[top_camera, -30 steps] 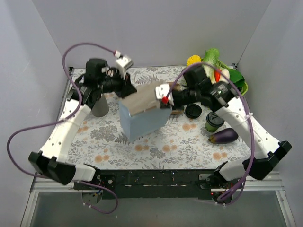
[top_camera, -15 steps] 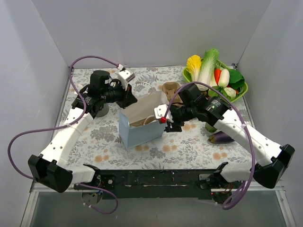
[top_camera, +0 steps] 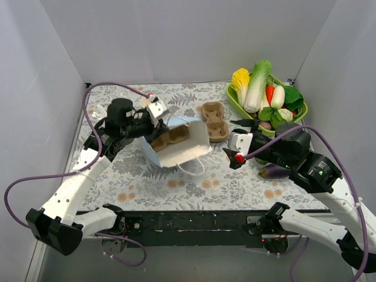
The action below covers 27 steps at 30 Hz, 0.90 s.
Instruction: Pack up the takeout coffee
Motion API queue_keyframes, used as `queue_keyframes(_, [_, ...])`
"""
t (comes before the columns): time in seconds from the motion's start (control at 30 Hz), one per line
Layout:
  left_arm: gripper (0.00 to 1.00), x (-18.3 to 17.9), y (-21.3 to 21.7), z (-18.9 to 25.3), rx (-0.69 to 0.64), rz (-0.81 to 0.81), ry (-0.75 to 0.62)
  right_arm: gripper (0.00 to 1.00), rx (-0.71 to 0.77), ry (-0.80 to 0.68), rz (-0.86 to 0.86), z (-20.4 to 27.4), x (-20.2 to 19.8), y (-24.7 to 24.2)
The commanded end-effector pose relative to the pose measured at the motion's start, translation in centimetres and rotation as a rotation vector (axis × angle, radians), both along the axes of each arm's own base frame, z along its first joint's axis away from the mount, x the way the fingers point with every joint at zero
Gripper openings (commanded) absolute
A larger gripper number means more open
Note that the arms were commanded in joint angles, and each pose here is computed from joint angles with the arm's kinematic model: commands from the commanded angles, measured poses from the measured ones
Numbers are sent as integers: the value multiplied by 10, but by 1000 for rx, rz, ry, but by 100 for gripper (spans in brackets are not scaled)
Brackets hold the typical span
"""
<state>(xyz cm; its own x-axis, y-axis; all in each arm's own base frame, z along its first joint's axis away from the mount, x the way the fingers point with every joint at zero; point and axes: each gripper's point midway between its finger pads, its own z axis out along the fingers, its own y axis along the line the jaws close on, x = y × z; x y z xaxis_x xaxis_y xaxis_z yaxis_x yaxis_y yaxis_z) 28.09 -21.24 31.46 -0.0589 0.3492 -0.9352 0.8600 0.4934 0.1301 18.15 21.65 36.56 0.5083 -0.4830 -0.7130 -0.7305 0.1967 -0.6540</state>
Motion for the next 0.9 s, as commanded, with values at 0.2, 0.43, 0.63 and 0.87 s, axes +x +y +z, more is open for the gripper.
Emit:
queue_keyframes(0.2, [0,-82,-21,-69,52,-195,145,96,-5,58,-232,-37,29,-21])
queue_keyframes(0.43, [0,-77,-28,-27,-15,-165,165,93,-2,57,-243,-26,35,-19])
queue_keyframes(0.63, [0,-67,-30,12,-53,-116,145,84,-118,363,-277,-57,46,-31])
queue_keyframes(0.87, [0,-68,-24,-19,-28,-87,192,89,-161,700,-621,-119,87,-113])
